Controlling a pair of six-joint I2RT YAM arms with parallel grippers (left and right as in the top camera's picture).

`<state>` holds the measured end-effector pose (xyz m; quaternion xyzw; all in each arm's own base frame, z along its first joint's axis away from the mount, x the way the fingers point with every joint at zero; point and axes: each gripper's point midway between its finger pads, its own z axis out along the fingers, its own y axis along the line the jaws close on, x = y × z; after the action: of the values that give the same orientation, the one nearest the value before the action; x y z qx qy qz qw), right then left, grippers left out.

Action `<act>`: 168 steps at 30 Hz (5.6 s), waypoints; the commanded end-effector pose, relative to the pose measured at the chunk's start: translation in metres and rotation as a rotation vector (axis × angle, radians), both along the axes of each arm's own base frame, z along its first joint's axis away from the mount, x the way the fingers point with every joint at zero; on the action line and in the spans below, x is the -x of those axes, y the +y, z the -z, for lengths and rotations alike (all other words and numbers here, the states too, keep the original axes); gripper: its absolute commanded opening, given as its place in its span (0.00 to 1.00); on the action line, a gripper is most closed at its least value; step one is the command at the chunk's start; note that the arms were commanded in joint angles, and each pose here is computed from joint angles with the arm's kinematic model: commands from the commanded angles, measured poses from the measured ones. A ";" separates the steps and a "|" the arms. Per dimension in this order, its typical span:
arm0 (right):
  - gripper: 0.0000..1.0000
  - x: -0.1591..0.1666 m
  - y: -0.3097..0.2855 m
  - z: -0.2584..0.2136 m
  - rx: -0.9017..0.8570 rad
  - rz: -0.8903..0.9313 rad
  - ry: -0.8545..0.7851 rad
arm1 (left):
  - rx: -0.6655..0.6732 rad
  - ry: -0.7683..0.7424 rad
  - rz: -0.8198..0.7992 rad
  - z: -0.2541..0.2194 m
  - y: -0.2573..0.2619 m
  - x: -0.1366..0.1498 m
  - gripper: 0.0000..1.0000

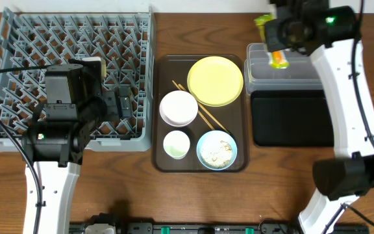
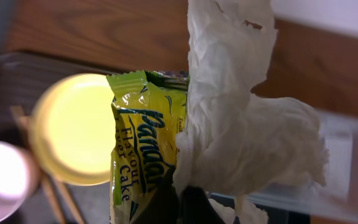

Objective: Sort waste into correct bins and load items into the dishwasher
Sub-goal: 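Carry the tissue and wrapper right and drop them into the clear bin, then reach the right gripper down and grasp the white cup, then lift the white cup and hand it to the left gripper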

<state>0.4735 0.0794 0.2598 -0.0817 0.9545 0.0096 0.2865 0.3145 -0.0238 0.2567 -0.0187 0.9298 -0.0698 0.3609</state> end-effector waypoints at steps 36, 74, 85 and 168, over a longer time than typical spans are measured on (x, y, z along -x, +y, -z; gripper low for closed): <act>0.99 0.050 0.027 -0.035 -0.320 -0.162 0.050 | 0.093 -0.048 -0.064 -0.018 -0.004 -0.001 0.86; 0.72 0.199 0.226 0.140 -0.276 -0.287 0.490 | 0.208 0.292 -0.414 0.027 0.012 0.072 0.79; 0.48 0.227 0.241 0.190 -0.129 -0.295 0.572 | 0.194 0.344 -0.420 0.038 0.012 0.068 0.79; 0.01 0.160 0.234 -0.057 -1.174 -0.992 0.182 | 1.071 0.169 0.706 -0.093 -0.143 0.051 0.71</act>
<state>0.3144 0.3086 0.3223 -0.3372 0.6597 0.6481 0.1762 0.2658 -0.1663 0.3410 0.0889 0.7529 -0.6273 0.1781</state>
